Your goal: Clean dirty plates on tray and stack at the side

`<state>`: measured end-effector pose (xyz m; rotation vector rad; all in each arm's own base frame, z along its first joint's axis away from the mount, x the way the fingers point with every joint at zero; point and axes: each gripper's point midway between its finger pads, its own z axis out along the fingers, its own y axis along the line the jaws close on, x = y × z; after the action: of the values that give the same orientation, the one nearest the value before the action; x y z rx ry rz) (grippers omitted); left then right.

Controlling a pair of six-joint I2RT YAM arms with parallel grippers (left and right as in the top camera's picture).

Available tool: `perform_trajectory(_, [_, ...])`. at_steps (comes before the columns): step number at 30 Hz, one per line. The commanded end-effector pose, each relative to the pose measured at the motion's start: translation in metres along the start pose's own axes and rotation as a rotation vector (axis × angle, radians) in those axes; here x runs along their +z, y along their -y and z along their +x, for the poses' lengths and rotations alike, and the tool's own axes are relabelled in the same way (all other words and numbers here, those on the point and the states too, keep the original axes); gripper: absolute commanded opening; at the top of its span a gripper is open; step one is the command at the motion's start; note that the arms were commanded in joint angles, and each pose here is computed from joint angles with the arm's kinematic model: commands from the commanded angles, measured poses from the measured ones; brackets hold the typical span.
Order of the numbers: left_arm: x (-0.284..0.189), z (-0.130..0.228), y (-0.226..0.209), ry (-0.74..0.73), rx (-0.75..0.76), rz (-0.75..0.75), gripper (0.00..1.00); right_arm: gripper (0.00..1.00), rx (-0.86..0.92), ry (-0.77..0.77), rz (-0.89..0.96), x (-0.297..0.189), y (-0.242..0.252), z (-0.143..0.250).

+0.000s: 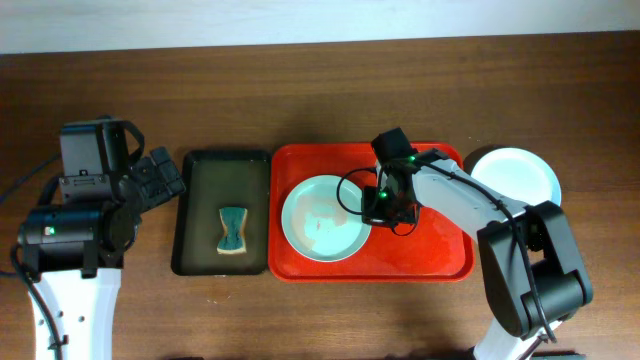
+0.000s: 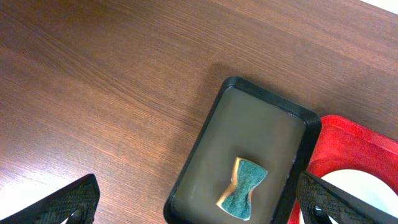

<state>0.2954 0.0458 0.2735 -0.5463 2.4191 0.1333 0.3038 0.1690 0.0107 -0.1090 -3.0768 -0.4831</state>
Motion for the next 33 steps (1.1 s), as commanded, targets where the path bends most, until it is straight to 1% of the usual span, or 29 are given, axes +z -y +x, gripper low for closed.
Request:
perform_trajectory(1, [-0.001,-0.002,-0.003,0.005,-0.018,-0.009,0.99,0.04,0.001,-0.002,0.022,0.003,0.004,0.002])
perform_trajectory(14, [-0.001,-0.002,-0.003,0.006,-0.018,-0.009,0.99,0.04,0.001,-0.002,0.022,0.003,0.004,0.002])
perform_trajectory(19, [-0.001,-0.002,-0.003,0.006,-0.018,-0.009,0.99,0.04,-0.006,0.02,0.009,0.003,0.001,-0.004])
perform_trajectory(20, [-0.001,-0.002,-0.003,0.006,-0.018,-0.009,0.99,0.11,-0.006,0.019,0.009,0.003,0.001,-0.004])
perform_trajectory(21, [-0.001,-0.002,-0.003,0.006,-0.018,-0.009,0.99,0.2,-0.005,0.019,0.01,0.003,0.001,-0.003])
perform_trajectory(22, [-0.001,-0.002,-0.003,0.006,-0.018,-0.009,0.99,0.21,-0.005,0.019,0.009,0.003,0.001,-0.003])
perform_trajectory(23, [-0.001,-0.002,-0.003,0.006,-0.018,-0.009,0.99,0.21,-0.005,0.019,0.01,0.003,0.001,-0.003])
perform_trajectory(25, [-0.001,-0.002,-0.003,0.006,-0.018,-0.009,0.99,0.14,-0.003,0.011,0.017,0.005,0.004,0.0])
perform_trajectory(27, [-0.001,-0.002,-0.003,0.006,-0.018,-0.009,0.99,0.1,0.001,0.0,0.022,0.009,0.008,0.005])
perform_trajectory(29, [-0.001,-0.002,-0.003,0.006,-0.018,-0.009,0.99,0.04,-0.001,0.01,0.016,0.01,0.007,0.002])
perform_trajectory(31, [-0.001,-0.002,-0.003,0.006,-0.018,-0.009,0.99,0.04,0.003,0.026,0.004,0.004,0.003,-0.005])
perform_trajectory(33, [-0.001,-0.002,-0.003,0.006,-0.018,-0.009,0.99,0.04,0.018,0.026,-0.021,-0.014,-0.003,-0.015])
